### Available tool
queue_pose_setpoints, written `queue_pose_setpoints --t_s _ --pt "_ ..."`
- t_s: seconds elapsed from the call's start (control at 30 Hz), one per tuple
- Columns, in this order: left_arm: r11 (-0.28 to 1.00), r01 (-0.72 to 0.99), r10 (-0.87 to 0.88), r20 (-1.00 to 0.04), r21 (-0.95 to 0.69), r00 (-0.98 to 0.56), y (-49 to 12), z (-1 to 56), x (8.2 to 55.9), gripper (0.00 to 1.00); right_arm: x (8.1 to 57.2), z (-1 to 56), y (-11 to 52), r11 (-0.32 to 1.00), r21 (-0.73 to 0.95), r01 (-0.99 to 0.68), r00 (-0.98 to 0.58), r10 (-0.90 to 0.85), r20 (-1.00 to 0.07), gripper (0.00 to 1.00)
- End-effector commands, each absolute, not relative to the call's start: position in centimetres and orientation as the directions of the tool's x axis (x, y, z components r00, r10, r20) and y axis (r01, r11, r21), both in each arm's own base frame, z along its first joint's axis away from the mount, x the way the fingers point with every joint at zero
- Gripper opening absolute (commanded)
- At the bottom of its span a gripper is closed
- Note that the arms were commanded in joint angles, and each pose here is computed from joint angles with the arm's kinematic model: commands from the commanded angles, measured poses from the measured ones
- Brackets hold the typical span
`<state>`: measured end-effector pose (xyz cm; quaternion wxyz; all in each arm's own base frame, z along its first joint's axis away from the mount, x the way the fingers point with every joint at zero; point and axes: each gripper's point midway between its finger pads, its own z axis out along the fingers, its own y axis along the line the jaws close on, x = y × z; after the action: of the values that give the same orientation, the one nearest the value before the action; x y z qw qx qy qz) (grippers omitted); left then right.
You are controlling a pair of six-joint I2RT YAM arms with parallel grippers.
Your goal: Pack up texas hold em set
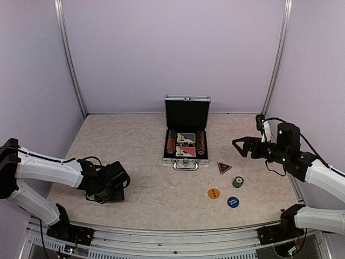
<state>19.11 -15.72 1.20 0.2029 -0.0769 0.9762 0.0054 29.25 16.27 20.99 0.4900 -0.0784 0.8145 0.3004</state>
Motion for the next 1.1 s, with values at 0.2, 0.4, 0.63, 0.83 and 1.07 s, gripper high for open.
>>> queue_pose_setpoints --t_s 0.2,0.4,0.63,0.83,1.07 --pt "0.988 -0.153 -0.153 -0.344 -0.026 -0.926 -15.8 0.1 17.8 0.62 29.0 20.8 16.2 0.81 0.405 -0.425 -0.503 0.16 -0.849 0.96" --pt "0.986 -0.164 -0.158 -0.347 -0.012 -0.925 -15.3 -0.1 17.6 0.61 28.9 20.8 16.2 0.81 0.404 -0.425 -0.5 0.162 -0.851 0.96" --pt "0.985 -0.171 -0.164 -0.344 -0.008 -0.924 -14.8 -0.3 17.4 0.56 28.9 20.8 16.2 0.81 0.404 -0.424 -0.501 0.162 -0.85 0.96" --pt "0.985 -0.173 -0.167 -0.341 -0.012 -0.925 -14.7 -0.4 17.3 0.54 28.9 20.9 16.1 0.811 0.403 -0.424 -0.498 0.163 -0.852 0.96" --pt "0.985 -0.172 -0.167 -0.341 -0.015 -0.925 -14.7 -0.4 17.2 0.49 28.9 20.8 16.1 0.811 0.404 -0.423 -0.5 0.164 -0.851 0.96"
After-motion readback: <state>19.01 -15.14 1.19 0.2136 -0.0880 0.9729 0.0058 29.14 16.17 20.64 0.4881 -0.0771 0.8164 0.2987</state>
